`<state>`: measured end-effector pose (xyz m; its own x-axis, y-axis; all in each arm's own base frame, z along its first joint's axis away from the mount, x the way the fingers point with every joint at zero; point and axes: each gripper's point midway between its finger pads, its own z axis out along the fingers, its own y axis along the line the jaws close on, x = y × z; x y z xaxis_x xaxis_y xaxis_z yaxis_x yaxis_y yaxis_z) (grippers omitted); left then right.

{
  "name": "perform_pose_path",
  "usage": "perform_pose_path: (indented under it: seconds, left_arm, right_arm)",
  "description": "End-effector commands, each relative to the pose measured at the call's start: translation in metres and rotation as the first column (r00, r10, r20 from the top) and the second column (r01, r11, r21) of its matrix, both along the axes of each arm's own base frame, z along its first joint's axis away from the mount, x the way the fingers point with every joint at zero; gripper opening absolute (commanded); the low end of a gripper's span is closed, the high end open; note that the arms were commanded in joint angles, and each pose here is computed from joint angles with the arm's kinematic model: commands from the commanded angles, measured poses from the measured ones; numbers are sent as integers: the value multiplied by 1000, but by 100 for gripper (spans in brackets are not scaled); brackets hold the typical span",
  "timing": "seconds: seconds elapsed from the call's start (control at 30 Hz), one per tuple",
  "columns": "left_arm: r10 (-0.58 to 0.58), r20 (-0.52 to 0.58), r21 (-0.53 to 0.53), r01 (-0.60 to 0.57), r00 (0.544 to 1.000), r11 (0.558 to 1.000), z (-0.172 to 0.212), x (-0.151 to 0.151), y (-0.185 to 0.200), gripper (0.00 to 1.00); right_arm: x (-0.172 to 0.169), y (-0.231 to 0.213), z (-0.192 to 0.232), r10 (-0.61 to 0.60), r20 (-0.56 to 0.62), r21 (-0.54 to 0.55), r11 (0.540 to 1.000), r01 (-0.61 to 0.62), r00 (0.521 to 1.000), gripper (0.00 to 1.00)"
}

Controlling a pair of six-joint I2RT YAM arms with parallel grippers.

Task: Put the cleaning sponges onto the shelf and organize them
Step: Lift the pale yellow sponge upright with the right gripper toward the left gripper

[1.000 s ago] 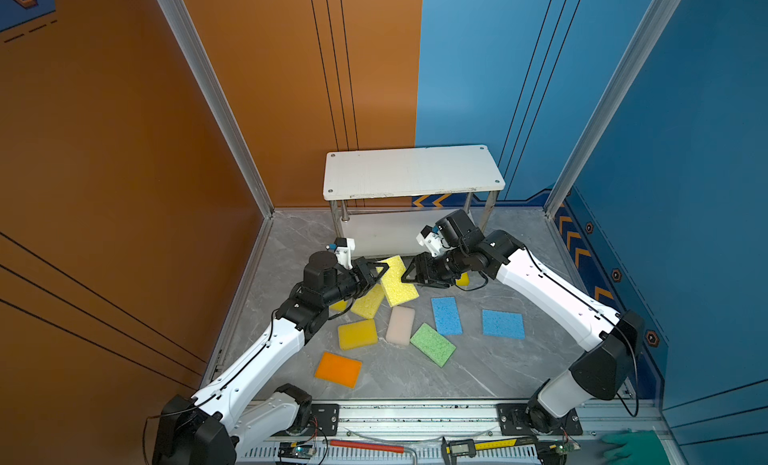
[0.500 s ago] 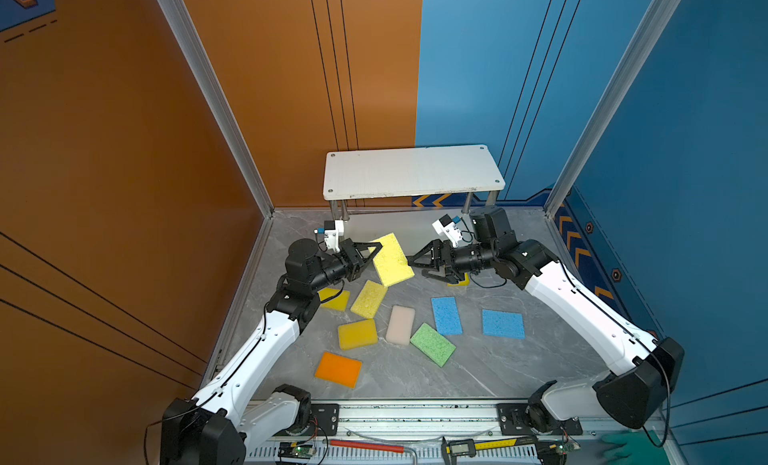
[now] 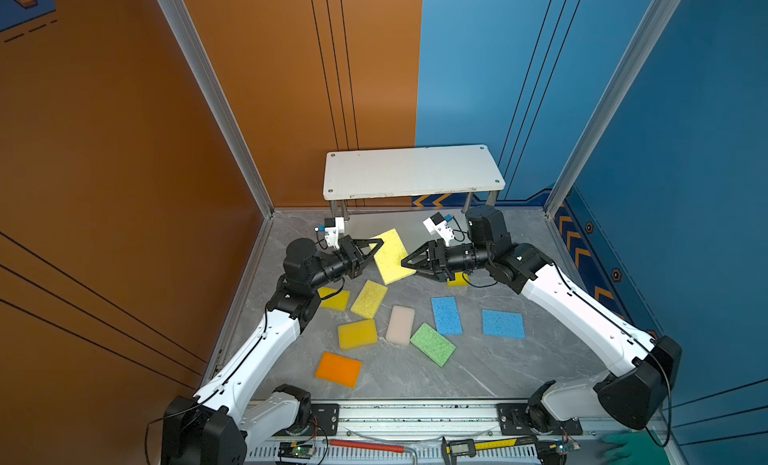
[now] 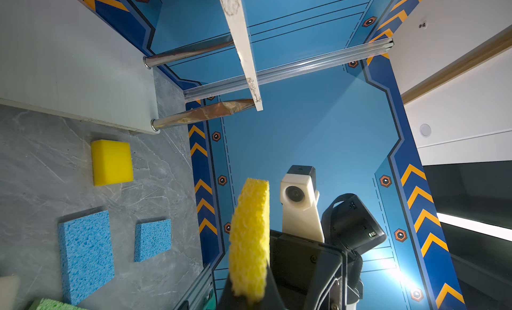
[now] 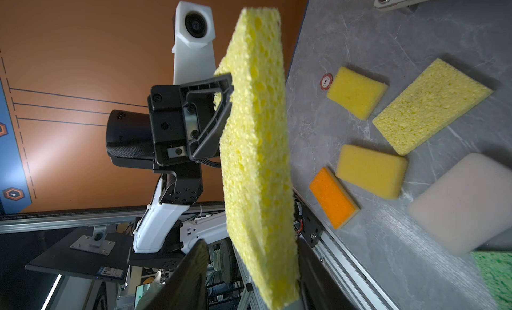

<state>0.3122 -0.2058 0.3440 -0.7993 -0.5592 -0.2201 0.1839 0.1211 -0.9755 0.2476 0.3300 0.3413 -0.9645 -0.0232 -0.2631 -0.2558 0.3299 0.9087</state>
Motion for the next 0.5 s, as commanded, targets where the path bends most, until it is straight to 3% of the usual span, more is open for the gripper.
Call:
perform_pose_path:
  seconds: [0.0, 0.2, 0.33, 0.47]
  left_arm:
    - [-10, 58, -17, 11, 998, 1000, 16, -6, 1, 0]
    - [-7, 55, -19, 8, 998, 1000, 14, -8, 2, 0]
    - [-6, 52, -20, 8, 999, 1000, 13, -9, 2, 0]
    - [-8, 43, -17, 9, 999, 1000, 9, -9, 2, 13]
  right_arm:
    - [-3, 1, 6, 11, 21, 20, 1000, -12, 1000, 42]
    - [-3, 1, 2, 9, 15, 12, 1000, -9, 1000, 32]
    - [-1, 1, 0, -4, 20, 5, 1000, 4, 1000, 19]
    - [6, 1, -6, -34, 26, -14, 999, 35, 999, 14]
